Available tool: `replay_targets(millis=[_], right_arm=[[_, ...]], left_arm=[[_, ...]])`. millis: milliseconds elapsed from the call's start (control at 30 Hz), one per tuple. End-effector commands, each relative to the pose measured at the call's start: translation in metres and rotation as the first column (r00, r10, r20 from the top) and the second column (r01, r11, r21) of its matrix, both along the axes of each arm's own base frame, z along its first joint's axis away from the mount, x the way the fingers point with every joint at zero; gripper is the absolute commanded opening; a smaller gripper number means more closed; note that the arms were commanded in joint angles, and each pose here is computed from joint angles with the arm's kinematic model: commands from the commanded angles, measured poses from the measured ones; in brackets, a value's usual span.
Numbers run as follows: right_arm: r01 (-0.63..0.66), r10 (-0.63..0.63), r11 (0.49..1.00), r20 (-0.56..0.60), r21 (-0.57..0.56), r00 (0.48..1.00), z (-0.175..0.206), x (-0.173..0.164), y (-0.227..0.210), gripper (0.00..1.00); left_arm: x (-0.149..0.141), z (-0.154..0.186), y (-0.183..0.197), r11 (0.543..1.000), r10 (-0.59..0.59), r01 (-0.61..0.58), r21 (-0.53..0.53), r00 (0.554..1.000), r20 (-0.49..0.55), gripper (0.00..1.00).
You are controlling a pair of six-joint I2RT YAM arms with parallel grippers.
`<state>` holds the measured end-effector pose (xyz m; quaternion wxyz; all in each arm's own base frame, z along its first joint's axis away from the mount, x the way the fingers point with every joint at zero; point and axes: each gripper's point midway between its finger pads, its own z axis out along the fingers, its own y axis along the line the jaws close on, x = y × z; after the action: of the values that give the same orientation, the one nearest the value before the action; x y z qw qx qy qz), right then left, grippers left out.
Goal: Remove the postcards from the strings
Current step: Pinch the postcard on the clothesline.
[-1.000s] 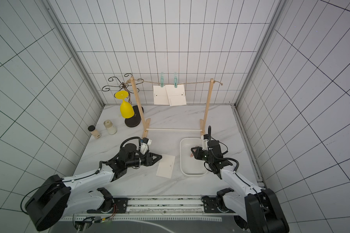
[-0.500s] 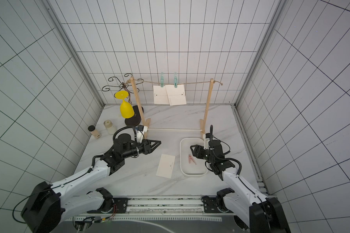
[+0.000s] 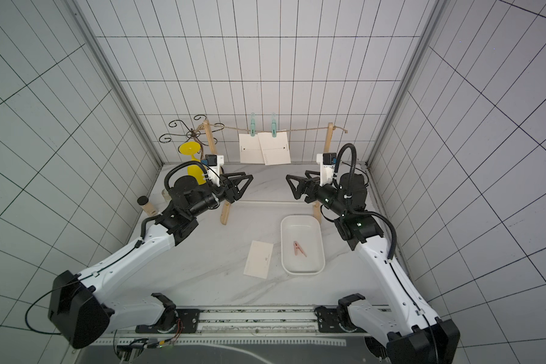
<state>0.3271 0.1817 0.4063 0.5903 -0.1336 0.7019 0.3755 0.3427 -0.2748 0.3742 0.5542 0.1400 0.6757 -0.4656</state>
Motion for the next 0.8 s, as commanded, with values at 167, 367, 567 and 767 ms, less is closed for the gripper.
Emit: replay_targets(millis=[167, 367, 567, 767], right_arm=[[-0.158, 0.157, 0.987, 0.295, -0.023, 0.942, 0.116, -0.017, 0.023, 0.94], [-0.183, 0.184, 0.982, 0.378, -0.039, 0.907, 0.161, -0.002, 0.033, 0.94], [-0.183, 0.188, 0.982, 0.419, -0.053, 0.888, 0.187, 0.025, 0.04, 0.94], [-0.171, 0.177, 0.984, 0.427, -0.054, 0.887, 0.194, 0.057, 0.035, 0.94]], left_arm=[[0.019, 0.028, -0.02, 0.998, -0.051, 0.054, -0.025, 0.992, 0.115, 0.59], [0.038, 0.032, -0.03, 0.998, -0.062, 0.066, -0.022, 0.991, 0.121, 0.6], [0.062, 0.025, -0.029, 0.999, -0.039, 0.04, -0.005, 0.994, 0.101, 0.63], [0.088, 0.02, -0.025, 1.0, -0.016, 0.015, 0.015, 0.997, 0.081, 0.63]])
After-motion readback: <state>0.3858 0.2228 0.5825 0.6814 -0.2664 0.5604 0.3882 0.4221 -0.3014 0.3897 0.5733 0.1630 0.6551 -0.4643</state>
